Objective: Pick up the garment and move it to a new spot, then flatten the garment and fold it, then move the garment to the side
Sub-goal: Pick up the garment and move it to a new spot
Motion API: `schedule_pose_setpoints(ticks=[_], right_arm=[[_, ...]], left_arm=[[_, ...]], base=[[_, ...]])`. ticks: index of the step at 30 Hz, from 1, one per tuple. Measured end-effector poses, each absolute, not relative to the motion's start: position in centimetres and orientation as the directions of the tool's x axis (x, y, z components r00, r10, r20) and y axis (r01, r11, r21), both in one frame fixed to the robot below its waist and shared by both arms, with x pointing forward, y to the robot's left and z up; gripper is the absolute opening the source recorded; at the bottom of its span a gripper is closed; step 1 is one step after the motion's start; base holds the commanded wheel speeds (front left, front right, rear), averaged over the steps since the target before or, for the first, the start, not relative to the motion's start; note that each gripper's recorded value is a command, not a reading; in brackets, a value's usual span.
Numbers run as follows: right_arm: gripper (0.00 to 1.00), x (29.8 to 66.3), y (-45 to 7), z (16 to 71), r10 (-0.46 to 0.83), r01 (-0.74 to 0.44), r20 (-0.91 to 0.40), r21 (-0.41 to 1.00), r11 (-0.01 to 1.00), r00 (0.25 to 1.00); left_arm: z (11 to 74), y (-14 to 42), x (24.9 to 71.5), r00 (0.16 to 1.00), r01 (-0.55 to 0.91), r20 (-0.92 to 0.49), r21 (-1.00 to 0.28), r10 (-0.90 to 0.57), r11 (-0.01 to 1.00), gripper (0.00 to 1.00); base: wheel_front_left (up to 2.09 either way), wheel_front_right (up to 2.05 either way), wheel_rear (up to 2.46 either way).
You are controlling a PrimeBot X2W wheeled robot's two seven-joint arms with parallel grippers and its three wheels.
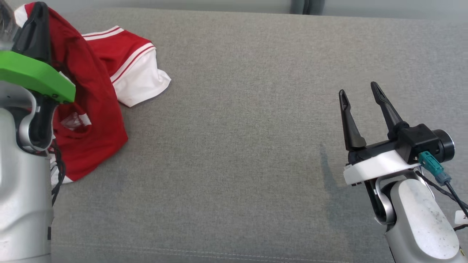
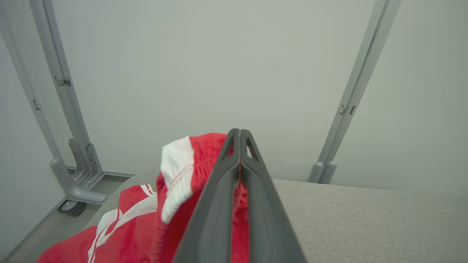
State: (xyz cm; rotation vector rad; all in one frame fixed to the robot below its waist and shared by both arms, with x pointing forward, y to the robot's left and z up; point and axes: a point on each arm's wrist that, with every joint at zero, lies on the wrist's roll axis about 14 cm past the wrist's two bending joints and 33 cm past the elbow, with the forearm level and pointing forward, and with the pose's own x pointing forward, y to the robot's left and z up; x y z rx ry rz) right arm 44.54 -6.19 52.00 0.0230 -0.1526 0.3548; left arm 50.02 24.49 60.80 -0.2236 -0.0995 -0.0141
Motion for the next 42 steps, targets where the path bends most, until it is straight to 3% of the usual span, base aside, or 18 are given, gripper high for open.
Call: schedule_pose_setpoints(ticks=[7, 16, 26, 32, 38, 39, 40, 41, 42], right_arm=[[1.0, 42.5, -8.3, 52.8, 0.285, -0.288, 0.158, -0.005, 0.958, 0.945], [1.0, 40.2, -10.8, 53.7, 0.211, -0.213, 0.17, -0.004, 0.977, 0.963], [1.0, 38.5, -14.6, 54.1, 0.099, -0.098, 0.174, -0.016, 0.995, 0.98], [1.0, 37.7, -16.7, 53.5, 0.033, -0.03, 0.152, -0.017, 0.999, 0.988], [1.0, 36.9, -17.9, 52.6, -0.014, 0.016, 0.118, -0.018, 1.0, 0.993], [1.0, 36.8, -18.0, 52.5, -0.019, 0.021, 0.114, -0.019, 1.0, 0.993], [1.0, 36.7, -18.1, 52.4, -0.023, 0.025, 0.11, -0.018, 1.0, 0.994], [1.0, 36.7, -18.3, 52.3, -0.027, 0.029, 0.106, -0.015, 0.999, 0.994], [1.0, 36.7, -18.3, 52.3, -0.025, 0.026, 0.105, -0.012, 1.0, 0.994]], left_arm=[[63.0, 16.7, 49.9, 0.971, 0.217, 0.163, -0.282, -0.176, 0.934, 0.0], [59.3, 3.5, 47.7, 0.888, 0.438, 0.083, -0.458, -0.453, 0.774, 0.0], [55.2, -4.5, 46.8, 0.766, 0.581, -0.033, -0.392, -0.642, 0.713, 0.0], [57.3, -9.7, 47.1, 0.687, 0.68, 0.033, -0.381, -0.725, 0.627, 0.0], [56.2, -13.0, 47.7, 0.663, 0.695, 0.029, -0.393, -0.748, 0.602, 0.0], [55.8, -13.4, 47.7, 0.66, 0.695, 0.023, -0.398, -0.751, 0.599, 0.08], [55.4, -14.0, 47.5, 0.65, 0.701, 0.02, -0.401, -0.76, 0.589, 0.44], [55.2, -14.7, 47.2, 0.635, 0.712, 0.021, -0.403, -0.772, 0.575, 0.87], [55.0, -15.3, 46.9, 0.62, 0.721, 0.023, -0.409, -0.784, 0.559, 1.0]], base=[[0.0, 0.0, 0.0], [0.0, 0.0, 0.0], [0.0, 0.0, 0.0], [0.0, 0.0, 0.0], [0.0, 0.0, 0.0], [0.0, 0.0, 0.0], [0.0, 0.0, 0.0], [0.0, 0.0, 0.0], [0.0, 0.0, 0.0]])
